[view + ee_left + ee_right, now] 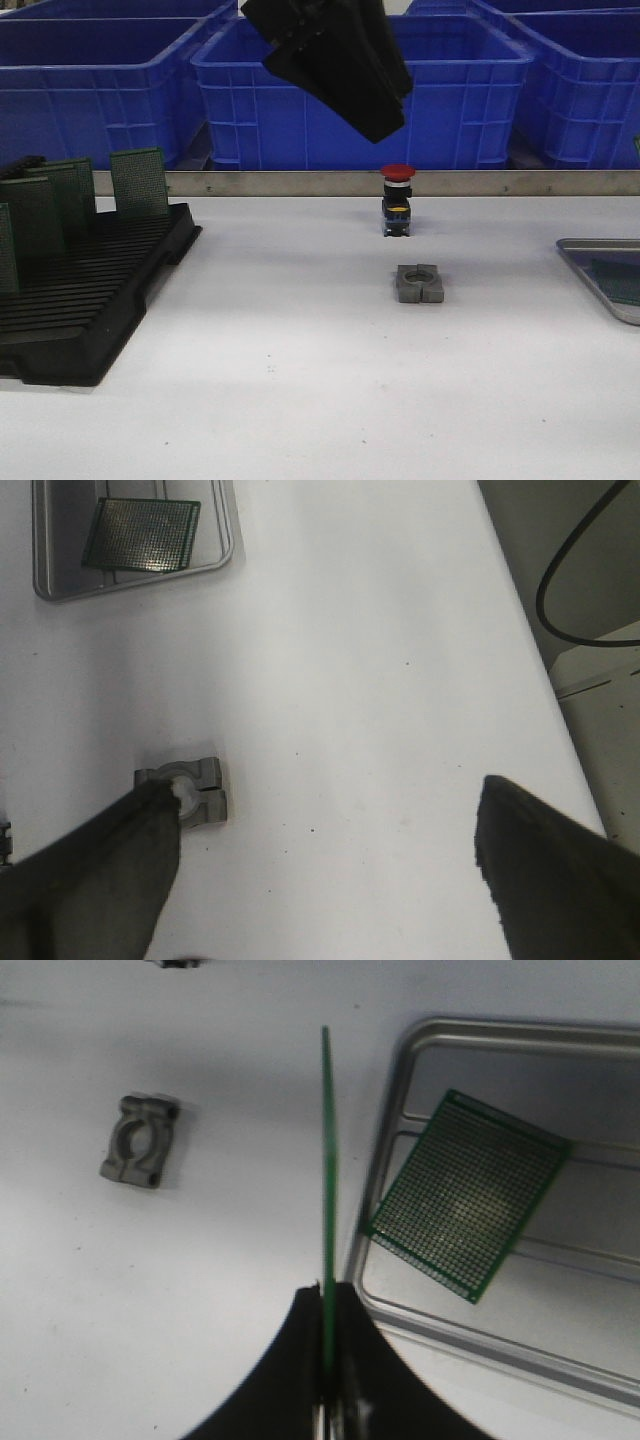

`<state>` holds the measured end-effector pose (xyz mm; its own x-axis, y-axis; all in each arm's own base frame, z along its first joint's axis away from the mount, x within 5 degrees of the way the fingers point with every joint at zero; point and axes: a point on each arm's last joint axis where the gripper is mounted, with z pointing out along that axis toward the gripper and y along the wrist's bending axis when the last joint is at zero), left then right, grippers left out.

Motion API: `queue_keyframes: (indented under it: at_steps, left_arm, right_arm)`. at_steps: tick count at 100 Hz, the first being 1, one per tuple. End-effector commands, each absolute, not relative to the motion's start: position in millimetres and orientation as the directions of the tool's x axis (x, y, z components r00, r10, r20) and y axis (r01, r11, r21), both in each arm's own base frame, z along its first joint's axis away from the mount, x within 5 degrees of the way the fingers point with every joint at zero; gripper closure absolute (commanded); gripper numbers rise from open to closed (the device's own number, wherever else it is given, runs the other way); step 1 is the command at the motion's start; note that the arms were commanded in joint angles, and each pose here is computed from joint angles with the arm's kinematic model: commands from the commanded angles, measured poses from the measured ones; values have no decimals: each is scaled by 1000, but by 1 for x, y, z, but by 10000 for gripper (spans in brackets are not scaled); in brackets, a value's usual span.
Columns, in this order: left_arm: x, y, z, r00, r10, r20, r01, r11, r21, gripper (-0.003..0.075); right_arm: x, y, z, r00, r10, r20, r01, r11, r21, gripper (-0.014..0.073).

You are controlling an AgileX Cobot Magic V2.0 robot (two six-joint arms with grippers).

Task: Place circuit board on tray
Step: 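Lower the board onto the silver tray with the right gripper and release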

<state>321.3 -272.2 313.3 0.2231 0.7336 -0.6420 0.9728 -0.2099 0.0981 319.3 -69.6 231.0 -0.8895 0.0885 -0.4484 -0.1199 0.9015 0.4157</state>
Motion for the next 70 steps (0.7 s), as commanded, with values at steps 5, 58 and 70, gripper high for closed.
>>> queue_keyframes:
  at_steps: [5,58,70]
  left_arm:
    - [305,-271,347,251,674,-695,965,-231,125,153]
    - [305,-270,346,252,674,-694,965,-234,122,153]
    - [305,-270,346,252,674,-694,965,-234,122,153]
  right_arm:
    - [331,-75,224,-881,186,-435,-49,879,475,664]
    - [346,-78,188,-890,285,-357,44,831,554,663]
    - [347,-79,186,-890,287,-355,50,833,551,663]
